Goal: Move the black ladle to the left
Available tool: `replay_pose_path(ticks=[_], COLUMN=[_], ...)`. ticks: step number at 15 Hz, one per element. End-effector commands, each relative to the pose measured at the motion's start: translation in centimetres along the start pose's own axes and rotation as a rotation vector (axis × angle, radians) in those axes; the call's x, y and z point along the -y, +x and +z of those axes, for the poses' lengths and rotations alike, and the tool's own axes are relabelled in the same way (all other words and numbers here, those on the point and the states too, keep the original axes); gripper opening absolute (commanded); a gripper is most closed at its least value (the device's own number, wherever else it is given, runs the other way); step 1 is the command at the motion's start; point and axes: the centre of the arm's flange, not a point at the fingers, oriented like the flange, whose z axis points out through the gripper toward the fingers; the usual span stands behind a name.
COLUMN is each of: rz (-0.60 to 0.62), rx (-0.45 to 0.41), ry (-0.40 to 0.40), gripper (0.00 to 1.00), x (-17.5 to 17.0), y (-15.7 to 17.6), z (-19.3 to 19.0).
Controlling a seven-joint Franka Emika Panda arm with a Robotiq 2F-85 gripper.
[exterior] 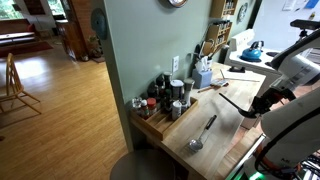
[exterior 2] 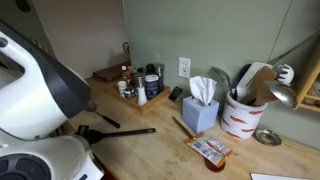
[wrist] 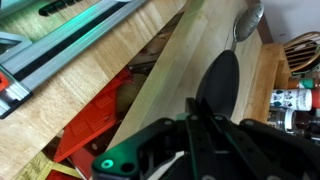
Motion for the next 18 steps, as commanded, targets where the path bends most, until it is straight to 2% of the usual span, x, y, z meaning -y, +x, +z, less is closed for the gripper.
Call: replay_pose_path(ticks=[1,5,11,15,18], rz=[-0.109,-0.19,-0.241,-0.269,-0.283], rx=[-0.021,-0.024,-0.026,0.011,0.057], ry=[0.031,-0.014,-0.183,-0.302,-0.346], gripper=[0.01,0.01,0.01,0.01,0.01], x=[1.6,3.5,6.0,7.3,7.6], y=[-1.5,-0.7,3.3,5.3,6.1], z=[2.9,4.2,6.4,7.8,8.6])
